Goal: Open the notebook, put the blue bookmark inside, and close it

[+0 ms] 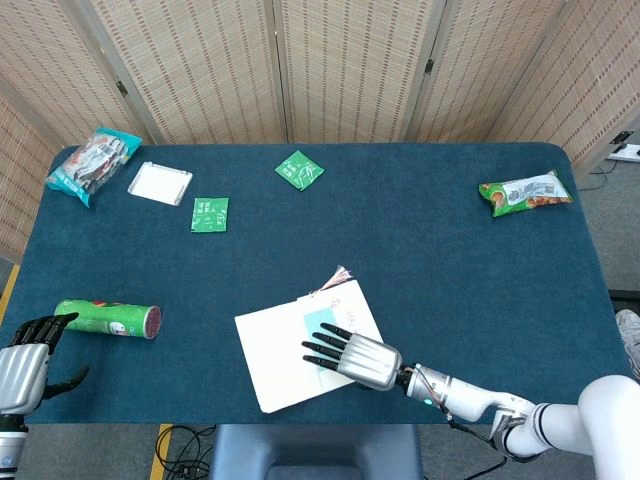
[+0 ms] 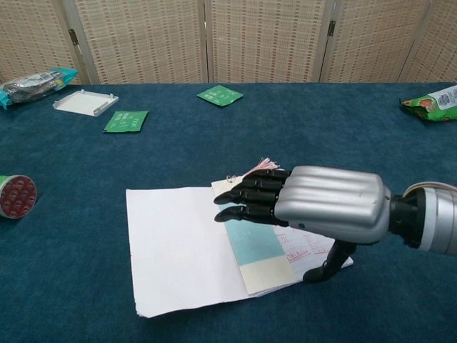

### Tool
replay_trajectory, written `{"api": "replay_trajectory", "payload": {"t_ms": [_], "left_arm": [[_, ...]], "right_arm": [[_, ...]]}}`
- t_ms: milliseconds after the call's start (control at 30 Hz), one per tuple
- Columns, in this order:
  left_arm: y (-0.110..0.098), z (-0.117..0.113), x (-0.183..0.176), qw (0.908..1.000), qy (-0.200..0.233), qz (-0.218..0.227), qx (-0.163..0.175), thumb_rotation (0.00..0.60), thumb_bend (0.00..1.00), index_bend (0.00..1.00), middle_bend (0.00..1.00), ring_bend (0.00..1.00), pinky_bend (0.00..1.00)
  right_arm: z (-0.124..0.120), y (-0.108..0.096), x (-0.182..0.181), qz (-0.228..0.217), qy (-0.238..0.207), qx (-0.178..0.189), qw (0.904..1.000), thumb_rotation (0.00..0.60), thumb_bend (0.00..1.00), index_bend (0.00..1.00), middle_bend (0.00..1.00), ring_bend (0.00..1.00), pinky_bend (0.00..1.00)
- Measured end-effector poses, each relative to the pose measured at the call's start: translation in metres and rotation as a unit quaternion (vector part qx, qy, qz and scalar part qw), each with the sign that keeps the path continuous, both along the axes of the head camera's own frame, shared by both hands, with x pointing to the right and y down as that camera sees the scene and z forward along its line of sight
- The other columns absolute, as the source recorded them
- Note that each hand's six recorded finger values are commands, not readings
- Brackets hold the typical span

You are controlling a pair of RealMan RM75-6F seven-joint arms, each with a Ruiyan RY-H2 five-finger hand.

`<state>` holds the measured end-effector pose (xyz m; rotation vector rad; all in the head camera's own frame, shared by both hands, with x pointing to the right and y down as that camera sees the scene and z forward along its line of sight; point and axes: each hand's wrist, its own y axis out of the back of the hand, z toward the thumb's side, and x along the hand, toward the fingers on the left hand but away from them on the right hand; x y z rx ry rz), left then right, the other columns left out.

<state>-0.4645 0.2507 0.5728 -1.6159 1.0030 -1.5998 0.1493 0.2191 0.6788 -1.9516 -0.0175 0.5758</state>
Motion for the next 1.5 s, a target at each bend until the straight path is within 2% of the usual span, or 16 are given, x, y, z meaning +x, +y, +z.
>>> {"api": "replay_trajectory", "payload": {"t_ms": [167, 367, 600, 700, 800, 867, 1000, 1233, 1500], "left_arm": [[-0.01, 0.006, 0.008, 0.9996, 0.009, 0.027, -0.001, 0.6, 0.25, 0.19, 0.24, 0.18, 0.18], [-0.029, 0.013, 0.022, 0.9976, 0.018, 0.066, 0.009, 0.6, 0.25, 0.2, 0.24, 0.18, 0.18], [-0.043, 0.024, 0.041, 0.9947, 0.036, 0.096, 0.014, 0.6, 0.25, 0.2, 0.24, 0.18, 0.18], [-0.045, 0.027, 0.045, 0.9939, 0.039, 0.102, 0.016, 0.6, 0.25, 0.2, 0.24, 0.18, 0.18], [-0.046, 0.031, 0.047, 0.9935, 0.039, 0.106, 0.014, 0.6, 0.25, 0.2, 0.24, 0.18, 0.18], [-0.047, 0.033, 0.049, 0.9932, 0.041, 0.108, 0.013, 0.6, 0.25, 0.2, 0.24, 0.18, 0.18], [-0.048, 0.038, 0.054, 0.9915, 0.041, 0.123, 0.015, 0.6, 0.25, 0.2, 0.24, 0.18, 0.18], [-0.052, 0.058, 0.078, 0.9837, 0.047, 0.174, 0.002, 0.6, 0.25, 0.19, 0.24, 0.18, 0.18], [-0.052, 0.08, 0.107, 0.9713, 0.061, 0.23, 0.004, 0.6, 0.2, 0.12, 0.19, 0.17, 0.18]], "right_arm": [[-0.018, -0.025, 0.015, 0.034, -0.002, 0.036, 0.9987, 0.6, 0.0, 0.0, 0.0, 0.0, 0.0], [-0.034, -0.05, 0.04, 0.079, 0.016, 0.072, 0.9941, 0.6, 0.0, 0.0, 0.0, 0.0, 0.0], [-0.038, -0.061, 0.052, 0.109, 0.03, 0.082, 0.9902, 0.6, 0.01, 0.0, 0.02, 0.0, 0.0], [-0.038, -0.065, 0.054, 0.115, 0.034, 0.081, 0.9895, 0.6, 0.09, 0.0, 0.08, 0.0, 0.0], [-0.037, -0.068, 0.054, 0.121, 0.037, 0.077, 0.989, 0.6, 0.26, 0.0, 0.12, 0.0, 0.0], [-0.035, -0.071, 0.055, 0.124, 0.041, 0.073, 0.9887, 0.6, 0.28, 0.0, 0.14, 0.0, 0.0], [-0.033, -0.078, 0.056, 0.136, 0.045, 0.071, 0.9871, 0.6, 0.29, 0.0, 0.15, 0.0, 0.0], [-0.041, -0.093, 0.063, 0.159, 0.042, 0.085, 0.9827, 0.6, 0.28, 0.0, 0.15, 0.0, 0.0], [-0.048, -0.101, 0.08, 0.186, 0.047, 0.093, 0.977, 0.6, 0.22, 0.0, 0.15, 0.0, 0.0]]}}
